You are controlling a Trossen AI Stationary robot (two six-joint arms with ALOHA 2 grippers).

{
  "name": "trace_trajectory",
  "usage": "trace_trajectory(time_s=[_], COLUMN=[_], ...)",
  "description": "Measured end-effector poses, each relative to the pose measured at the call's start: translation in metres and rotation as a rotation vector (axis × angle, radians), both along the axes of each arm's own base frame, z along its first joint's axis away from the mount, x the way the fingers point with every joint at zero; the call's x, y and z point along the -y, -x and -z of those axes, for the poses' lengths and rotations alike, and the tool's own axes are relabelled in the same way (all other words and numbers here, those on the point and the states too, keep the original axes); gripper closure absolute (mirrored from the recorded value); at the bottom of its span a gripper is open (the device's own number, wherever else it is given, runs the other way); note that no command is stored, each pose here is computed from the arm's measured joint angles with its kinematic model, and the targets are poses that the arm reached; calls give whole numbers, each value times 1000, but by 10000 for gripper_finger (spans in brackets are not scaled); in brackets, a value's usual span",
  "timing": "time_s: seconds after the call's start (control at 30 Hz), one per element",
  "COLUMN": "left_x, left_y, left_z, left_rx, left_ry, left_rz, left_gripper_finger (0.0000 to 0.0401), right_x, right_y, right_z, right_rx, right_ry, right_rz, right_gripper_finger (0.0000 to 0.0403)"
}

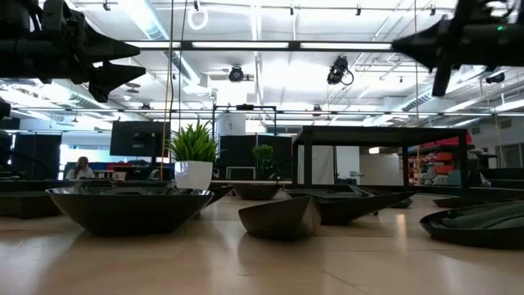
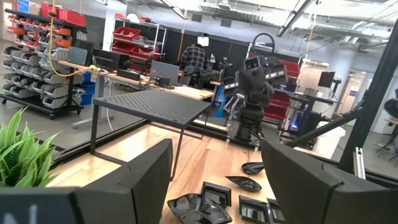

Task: Pick & Place Mini shaped plates
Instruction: Put the black drop-shaped plate on the shelf

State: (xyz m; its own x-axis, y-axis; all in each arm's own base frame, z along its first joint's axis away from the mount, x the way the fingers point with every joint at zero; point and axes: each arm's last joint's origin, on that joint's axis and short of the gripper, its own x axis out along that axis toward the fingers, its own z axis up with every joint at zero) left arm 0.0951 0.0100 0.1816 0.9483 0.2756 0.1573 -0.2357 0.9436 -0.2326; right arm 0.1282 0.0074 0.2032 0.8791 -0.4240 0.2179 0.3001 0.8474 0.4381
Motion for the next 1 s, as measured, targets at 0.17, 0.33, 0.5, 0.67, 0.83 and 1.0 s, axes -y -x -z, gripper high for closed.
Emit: trace_trajectory(time_s=[0.17,0.33,0.5,0.67,0.83,1.0], left_x=[0,0,0,0,0,0], left_y=[0,0,0,0,0,0], left_z=[0,0,0,0,0,0], left_rx=[0,0,0,0,1,0], left_ry=[0,0,0,0,1,0], left_rz=[0,0,0,0,0,0], left_gripper_finger=[149,149,149,149,149,149], right_x=[-5,-12,-24,-48,-61,-57], right_y=[-34,-74,-106,-128,-145,-157], right_z=[-6,-18,-25,-22,3,21], right_rx=[-259,-517,-771,-966,-1107,-1136], right_ry=[48,143,137,101,142,154], right_rz=[11,2,-24,-123,-144,-127], right_gripper_finger=[315,235,147,74,30,19])
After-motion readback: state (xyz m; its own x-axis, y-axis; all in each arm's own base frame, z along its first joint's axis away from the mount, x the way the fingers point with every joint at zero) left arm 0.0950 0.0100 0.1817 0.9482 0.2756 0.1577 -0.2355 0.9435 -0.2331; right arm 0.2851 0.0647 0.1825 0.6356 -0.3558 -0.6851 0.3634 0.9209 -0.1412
